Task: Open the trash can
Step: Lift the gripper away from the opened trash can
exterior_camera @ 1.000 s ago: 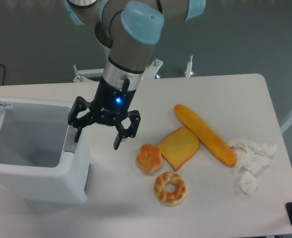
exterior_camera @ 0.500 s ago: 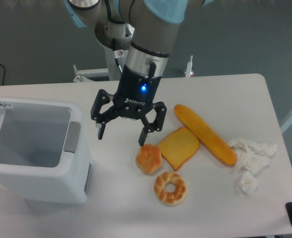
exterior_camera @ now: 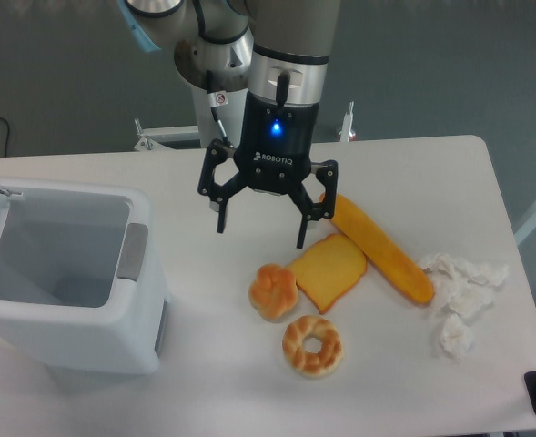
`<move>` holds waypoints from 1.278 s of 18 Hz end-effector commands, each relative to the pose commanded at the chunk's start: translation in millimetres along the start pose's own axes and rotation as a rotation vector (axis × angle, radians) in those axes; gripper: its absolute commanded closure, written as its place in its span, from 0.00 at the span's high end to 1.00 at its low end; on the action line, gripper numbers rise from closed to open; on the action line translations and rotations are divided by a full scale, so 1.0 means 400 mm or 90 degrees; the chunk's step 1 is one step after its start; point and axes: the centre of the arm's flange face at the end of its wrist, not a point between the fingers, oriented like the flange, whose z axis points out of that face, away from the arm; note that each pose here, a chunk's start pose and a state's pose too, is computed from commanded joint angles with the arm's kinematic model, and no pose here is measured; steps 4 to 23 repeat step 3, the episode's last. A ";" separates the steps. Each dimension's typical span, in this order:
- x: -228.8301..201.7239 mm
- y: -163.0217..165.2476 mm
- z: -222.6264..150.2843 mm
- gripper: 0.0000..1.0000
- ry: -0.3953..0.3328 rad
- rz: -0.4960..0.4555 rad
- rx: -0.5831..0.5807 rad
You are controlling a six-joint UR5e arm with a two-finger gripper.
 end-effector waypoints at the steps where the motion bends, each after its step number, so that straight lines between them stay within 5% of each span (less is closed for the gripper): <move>1: -0.001 0.006 0.002 1.00 -0.007 0.003 -0.008; 23: 0.002 0.010 0.006 1.00 -0.008 0.013 -0.012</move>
